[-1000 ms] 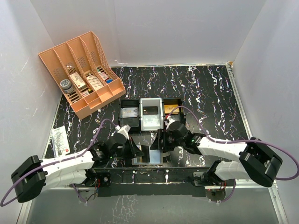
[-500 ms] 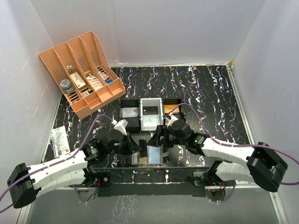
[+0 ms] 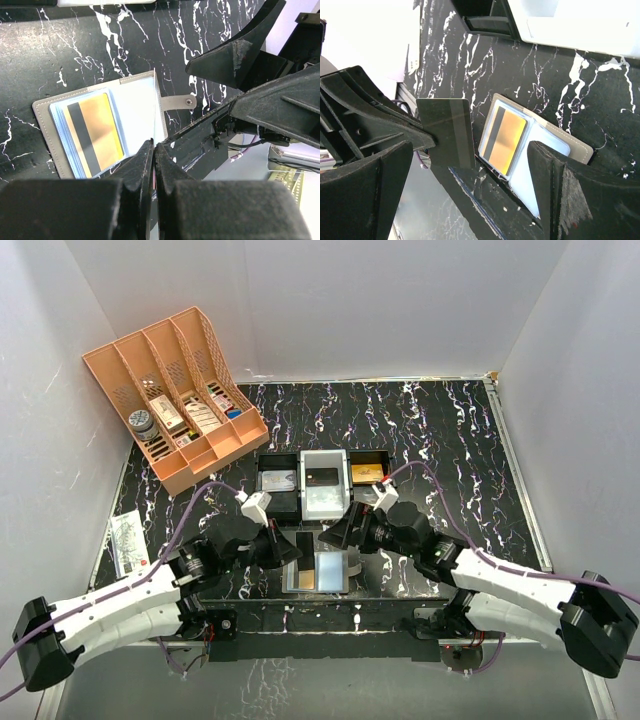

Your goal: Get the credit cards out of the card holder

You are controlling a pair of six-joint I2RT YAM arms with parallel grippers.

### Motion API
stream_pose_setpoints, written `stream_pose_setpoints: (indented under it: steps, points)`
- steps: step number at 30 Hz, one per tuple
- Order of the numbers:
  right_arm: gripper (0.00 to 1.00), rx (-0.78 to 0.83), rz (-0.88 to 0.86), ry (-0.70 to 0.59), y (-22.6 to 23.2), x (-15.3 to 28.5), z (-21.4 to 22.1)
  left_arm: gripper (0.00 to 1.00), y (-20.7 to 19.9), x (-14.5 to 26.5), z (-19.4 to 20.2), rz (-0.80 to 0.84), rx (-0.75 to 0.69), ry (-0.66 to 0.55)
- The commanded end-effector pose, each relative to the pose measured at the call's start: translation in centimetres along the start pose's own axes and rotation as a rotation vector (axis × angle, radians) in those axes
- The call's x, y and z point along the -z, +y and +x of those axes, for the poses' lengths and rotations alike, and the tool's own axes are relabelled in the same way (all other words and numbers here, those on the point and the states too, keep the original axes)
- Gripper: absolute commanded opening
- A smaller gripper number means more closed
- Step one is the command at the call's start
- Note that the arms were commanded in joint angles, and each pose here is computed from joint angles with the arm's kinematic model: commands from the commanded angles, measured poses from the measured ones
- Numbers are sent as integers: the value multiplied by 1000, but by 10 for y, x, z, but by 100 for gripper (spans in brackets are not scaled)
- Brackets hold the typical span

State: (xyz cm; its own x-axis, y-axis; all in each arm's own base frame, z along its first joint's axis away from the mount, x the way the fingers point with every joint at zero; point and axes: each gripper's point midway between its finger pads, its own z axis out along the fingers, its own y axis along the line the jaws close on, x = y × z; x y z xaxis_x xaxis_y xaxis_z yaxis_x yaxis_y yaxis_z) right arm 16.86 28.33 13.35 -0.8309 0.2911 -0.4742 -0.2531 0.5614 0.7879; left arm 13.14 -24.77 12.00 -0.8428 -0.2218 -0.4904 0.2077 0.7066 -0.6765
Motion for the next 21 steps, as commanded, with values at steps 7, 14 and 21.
stream_pose_setpoints:
  steps: [7,14,21]
  points:
    - [98,18,-177,-25,17,10,2,0,-24,6,-20,189,1,0]
    - [98,6,-237,-4,20,18,11,0,-21,16,-33,306,70,-47]
    - [91,19,-301,-3,36,22,8,0,-29,17,-26,383,61,-20]
